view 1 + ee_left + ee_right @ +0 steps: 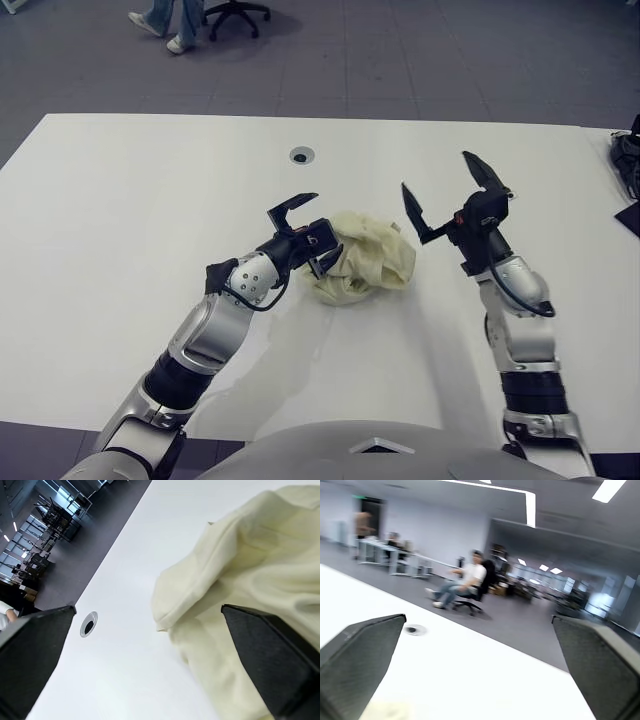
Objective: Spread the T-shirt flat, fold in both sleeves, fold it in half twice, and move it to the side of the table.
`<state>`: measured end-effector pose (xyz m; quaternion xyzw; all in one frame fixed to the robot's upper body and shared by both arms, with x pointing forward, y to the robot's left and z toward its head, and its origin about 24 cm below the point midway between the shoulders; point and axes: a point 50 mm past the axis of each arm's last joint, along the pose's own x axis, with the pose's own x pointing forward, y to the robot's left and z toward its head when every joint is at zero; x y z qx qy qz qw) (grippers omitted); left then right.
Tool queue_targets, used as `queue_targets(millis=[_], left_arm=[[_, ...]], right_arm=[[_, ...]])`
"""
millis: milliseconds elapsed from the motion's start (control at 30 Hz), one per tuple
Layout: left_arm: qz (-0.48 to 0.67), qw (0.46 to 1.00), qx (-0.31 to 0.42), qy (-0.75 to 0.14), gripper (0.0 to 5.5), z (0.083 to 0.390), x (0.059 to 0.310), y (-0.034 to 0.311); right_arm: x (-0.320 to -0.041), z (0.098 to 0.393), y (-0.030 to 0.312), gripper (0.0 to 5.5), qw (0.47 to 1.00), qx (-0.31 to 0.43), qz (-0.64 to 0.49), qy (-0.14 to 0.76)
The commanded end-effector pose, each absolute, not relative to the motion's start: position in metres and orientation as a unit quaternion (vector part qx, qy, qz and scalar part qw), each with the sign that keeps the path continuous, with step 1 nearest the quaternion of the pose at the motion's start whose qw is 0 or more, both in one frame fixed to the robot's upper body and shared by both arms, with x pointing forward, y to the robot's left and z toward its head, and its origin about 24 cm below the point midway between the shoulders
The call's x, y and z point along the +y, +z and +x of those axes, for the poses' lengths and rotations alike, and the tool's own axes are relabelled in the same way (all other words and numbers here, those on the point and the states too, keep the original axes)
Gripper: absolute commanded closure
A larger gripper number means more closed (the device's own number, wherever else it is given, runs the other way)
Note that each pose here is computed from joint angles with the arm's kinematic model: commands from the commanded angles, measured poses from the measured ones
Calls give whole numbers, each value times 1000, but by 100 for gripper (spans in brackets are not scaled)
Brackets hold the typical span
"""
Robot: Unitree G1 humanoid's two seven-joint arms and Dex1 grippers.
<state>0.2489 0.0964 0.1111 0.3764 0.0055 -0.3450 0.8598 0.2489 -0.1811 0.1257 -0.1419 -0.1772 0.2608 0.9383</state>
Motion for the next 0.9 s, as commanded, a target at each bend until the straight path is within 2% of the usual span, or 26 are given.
queue_targets(millis=[33,167,233,300,500,900], left_arm=[[368,878,-1,-307,10,250,117,130],[352,900,-27,-256,10,257,131,149],[338,912,-46,-227,10,262,135,158],[332,918,-57,-209,10,265,138,163],[350,913,-64,-200,10,265,138,163],[363,905,-60,-212,10,263,134,156]], right_arm=[[-198,222,131,12,902,-159,-221,336],[-199,190,104,12,798,-133,-369,457],[-201,182,91,12,754,-141,-425,481],[-201,179,79,12,731,-150,-453,487],[-206,189,56,12,720,-153,-506,449],[-207,197,43,206,744,-141,-500,419]])
